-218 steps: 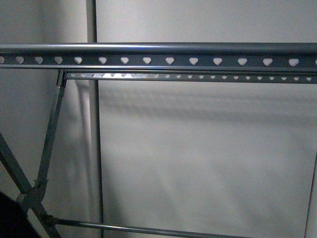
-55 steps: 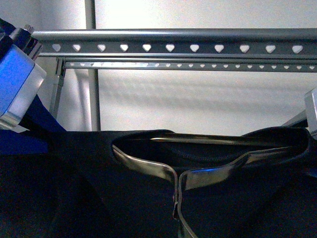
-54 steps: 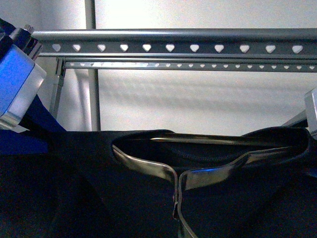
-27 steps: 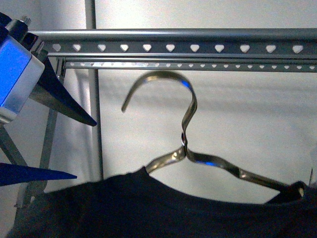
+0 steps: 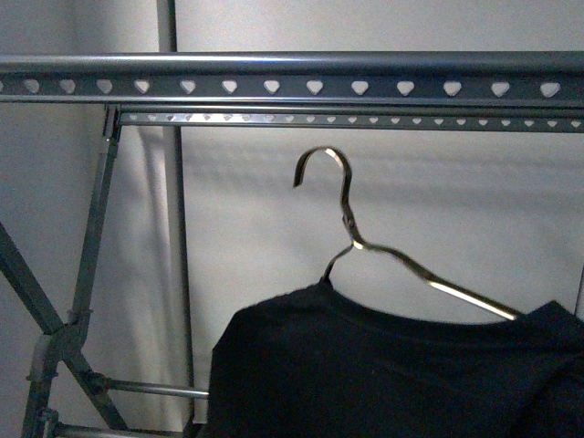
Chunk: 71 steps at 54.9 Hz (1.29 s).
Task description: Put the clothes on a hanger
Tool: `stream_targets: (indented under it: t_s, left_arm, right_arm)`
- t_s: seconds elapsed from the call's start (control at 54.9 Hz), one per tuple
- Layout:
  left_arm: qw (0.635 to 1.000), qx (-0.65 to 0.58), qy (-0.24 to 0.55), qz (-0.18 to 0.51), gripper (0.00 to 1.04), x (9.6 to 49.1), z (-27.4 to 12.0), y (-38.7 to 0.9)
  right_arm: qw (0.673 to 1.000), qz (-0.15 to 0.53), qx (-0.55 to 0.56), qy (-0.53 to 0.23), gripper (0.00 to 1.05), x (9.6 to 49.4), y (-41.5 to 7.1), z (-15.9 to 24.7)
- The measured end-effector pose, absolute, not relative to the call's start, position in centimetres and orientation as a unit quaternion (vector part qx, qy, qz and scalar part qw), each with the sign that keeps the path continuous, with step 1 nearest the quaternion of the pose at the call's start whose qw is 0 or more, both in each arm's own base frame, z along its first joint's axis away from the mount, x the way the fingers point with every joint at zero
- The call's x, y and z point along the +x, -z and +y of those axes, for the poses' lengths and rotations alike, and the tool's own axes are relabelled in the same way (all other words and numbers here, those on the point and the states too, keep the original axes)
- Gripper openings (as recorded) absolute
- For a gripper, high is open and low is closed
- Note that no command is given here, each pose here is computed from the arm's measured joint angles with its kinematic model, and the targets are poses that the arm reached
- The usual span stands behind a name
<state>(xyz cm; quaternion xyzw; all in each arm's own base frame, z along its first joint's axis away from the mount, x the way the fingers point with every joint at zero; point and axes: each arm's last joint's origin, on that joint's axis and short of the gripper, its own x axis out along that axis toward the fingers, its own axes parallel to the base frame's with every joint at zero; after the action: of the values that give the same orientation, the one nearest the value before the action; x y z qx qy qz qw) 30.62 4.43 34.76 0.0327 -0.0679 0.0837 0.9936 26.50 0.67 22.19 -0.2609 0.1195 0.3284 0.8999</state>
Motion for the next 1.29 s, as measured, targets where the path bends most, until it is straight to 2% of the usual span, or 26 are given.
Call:
stream_targets:
  t_s: [0.036,0.146,0.237,0.292,0.492,0.601,0.656,0.747,0.911,1.021,1.166,1.239,1.294]
  left_arm:
    - [0.992,-0.065,-0.05,-0.095,0.98,29.5,4.5,-35.3]
    - [0.985,-0.138,0.03,-0.102,0.98,27.7,3.3,-35.6]
    - [0.995,-0.097,-0.005,-0.027,0.8,25.9,1.6,-33.9]
    - [0.998,-0.063,-0.006,-0.012,0.71,24.8,0.7,-32.2]
    - [1.0,-0.012,0.0,-0.002,0.36,21.4,0.0,-27.2]
    - [1.0,-0.008,-0.001,0.002,0.16,19.9,0.0,-25.0]
    - [1.0,-0.007,0.0,0.002,0.02,18.8,0.0,-23.7]
    - [1.0,-0.003,0.0,0.003,0.04,17.8,0.0,-22.5]
    - [1.0,-0.003,0.0,0.004,0.04,16.2,0.0,-20.7]
    - [1.0,-0.003,0.0,0.002,0.04,15.3,0.0,-19.9]
    - [1.0,-0.003,0.0,0.002,0.04,14.4,0.0,-19.1]
    - [1.0,-0.003,0.0,0.001,0.04,14.0,0.0,-18.7]
    - [1.0,-0.003,0.0,0.002,0.04,13.7,0.0,-18.5]
  right_arm:
    - [0.919,0.14,-0.197,-0.312,0.09,26.2,-23.4,0.8]
    - [0.937,0.144,-0.095,-0.303,0.09,26.3,-26.4,1.6]
    - [0.947,0.131,-0.023,-0.294,0.09,27.1,-29.2,2.5]
    - [0.949,0.124,0.0,-0.289,0.09,27.9,-30.5,3.0]
    - [0.951,0.107,0.048,-0.285,0.09,31.5,-34.8,6.9]
    - [0.949,0.129,0.066,-0.281,0.09,33.9,-35.7,9.7]
    - [0.948,0.146,0.068,-0.274,0.09,35.5,-35.8,11.4]
    - [0.947,0.165,0.057,-0.268,0.09,36.9,-35.4,13.1]
    - [0.946,0.2,0.033,-0.253,0.09,37.2,-32.5,15.7]
    - [0.939,0.23,0.03,-0.252,0.09,36.9,-29.0,16.2]
    - [0.942,0.224,0.037,-0.247,0.09,36.2,-27.1,15.9]
    - [0.949,0.197,0.041,-0.244,0.23,35.5,-26.5,15.6]
    - [0.962,0.151,0.031,-0.225,0.34,34.9,-26.3,15.0]
